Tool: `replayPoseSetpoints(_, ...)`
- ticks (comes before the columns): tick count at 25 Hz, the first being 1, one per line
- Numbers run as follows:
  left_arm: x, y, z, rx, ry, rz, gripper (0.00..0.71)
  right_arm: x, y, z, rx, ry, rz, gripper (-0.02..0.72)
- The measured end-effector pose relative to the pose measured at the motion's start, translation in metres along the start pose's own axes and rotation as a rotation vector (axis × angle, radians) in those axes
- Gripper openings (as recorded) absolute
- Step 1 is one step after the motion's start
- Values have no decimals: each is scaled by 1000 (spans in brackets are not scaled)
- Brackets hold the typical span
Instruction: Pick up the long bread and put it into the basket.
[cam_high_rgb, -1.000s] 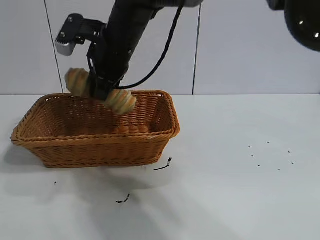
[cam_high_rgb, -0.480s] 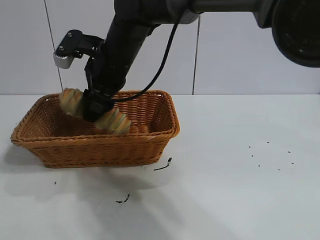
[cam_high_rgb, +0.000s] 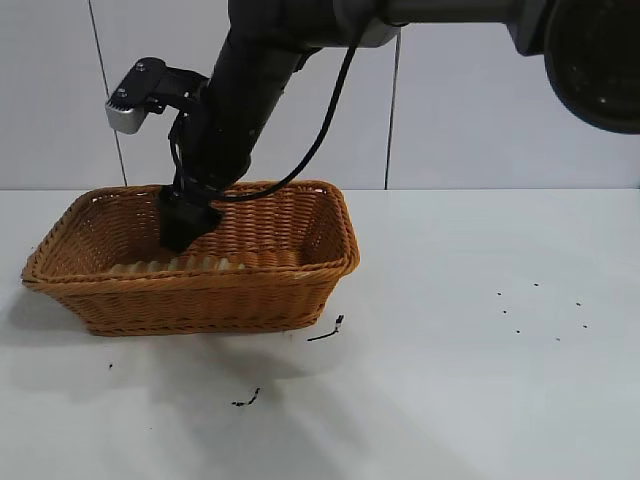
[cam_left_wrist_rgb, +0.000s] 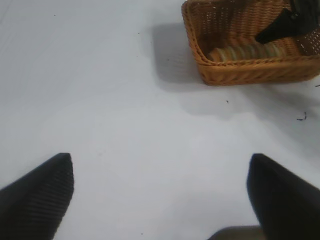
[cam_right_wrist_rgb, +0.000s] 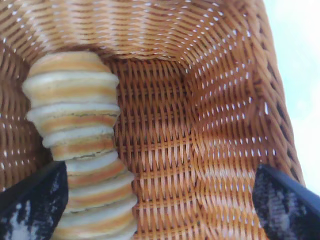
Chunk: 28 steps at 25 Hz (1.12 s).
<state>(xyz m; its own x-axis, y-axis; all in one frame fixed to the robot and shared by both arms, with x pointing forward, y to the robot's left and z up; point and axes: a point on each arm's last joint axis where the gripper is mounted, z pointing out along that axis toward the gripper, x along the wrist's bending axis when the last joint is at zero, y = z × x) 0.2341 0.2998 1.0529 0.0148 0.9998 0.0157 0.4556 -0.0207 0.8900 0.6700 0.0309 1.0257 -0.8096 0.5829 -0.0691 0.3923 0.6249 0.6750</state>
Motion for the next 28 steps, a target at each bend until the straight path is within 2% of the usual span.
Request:
replayPoseSetpoints(6,0,0,0,0,0,0,693,-29,2,-40,42,-30,284,689)
replayPoseSetpoints(11,0,0,0,0,0,0,693,-92,-28,-56,97,-116,440,689)
replayPoseSetpoints(19,0,0,0,0,0,0,693,-194,-94,-101,173,-265,632,689)
replayPoseSetpoints(23,0,0,0,0,0,0,693,-224,-122,-122,206,-305,708,689)
replayPoseSetpoints(28,0,0,0,0,0,0,693,-239,-135,-135,207,-342,741,689)
